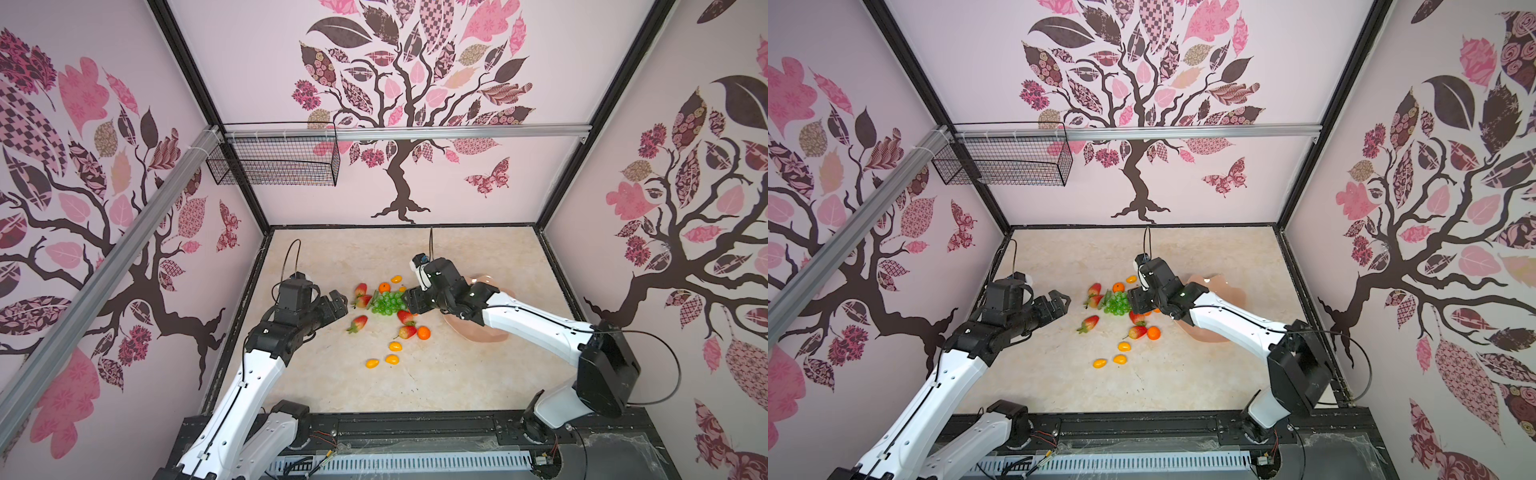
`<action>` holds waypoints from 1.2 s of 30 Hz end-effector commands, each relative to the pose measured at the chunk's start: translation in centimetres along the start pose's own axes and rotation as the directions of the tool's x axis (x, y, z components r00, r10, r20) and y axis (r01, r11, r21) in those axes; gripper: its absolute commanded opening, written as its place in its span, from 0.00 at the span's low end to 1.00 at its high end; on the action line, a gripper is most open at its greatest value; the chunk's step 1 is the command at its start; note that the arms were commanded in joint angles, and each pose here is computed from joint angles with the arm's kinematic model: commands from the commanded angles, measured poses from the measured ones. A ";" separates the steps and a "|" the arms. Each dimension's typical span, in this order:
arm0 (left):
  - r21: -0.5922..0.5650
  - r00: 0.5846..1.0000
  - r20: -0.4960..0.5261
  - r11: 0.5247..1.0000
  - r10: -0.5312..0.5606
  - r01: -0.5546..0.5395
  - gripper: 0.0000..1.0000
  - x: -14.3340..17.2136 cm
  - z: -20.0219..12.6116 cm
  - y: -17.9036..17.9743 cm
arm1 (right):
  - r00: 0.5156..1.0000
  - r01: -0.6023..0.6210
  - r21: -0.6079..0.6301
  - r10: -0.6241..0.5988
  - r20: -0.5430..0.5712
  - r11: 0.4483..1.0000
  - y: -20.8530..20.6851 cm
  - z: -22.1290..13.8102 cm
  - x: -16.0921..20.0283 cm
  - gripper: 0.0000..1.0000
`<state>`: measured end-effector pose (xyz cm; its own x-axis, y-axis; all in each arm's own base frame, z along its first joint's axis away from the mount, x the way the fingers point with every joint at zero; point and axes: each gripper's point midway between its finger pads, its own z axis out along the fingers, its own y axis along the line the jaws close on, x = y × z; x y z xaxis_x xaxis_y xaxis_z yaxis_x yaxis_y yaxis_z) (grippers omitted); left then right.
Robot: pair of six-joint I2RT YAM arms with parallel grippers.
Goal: Arrange fruit in a fruit bowl
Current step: Pick up the fruits from the center of the table.
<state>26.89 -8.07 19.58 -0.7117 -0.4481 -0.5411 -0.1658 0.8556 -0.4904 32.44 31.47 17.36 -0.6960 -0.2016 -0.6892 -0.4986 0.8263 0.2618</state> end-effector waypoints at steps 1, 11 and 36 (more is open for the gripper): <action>0.028 1.000 0.008 1.000 -0.013 0.013 0.98 -0.2 -0.8 -0.3 | 0.995 -0.033 -0.036 0.030 -0.091 0.999 1.5 1.6 0.8 0.64; 0.148 0.963 -0.025 0.952 -0.268 0.269 0.98 -0.4 -0.8 3.3 | 0.966 0.141 0.063 -0.123 -0.227 0.988 5.1 6.4 1.6 0.59; 0.173 0.949 -0.020 0.934 -0.315 0.313 0.98 -1.6 -1.2 4.2 | 0.870 0.393 0.141 -0.317 -0.378 0.909 6.2 15.8 1.7 0.57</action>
<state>26.49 -3.56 19.00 -0.6346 -0.6997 -0.3281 -0.2717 0.5994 -0.7529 36.18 44.69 8.69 -0.6742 -0.5738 -0.4650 -0.6163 0.7840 -0.0739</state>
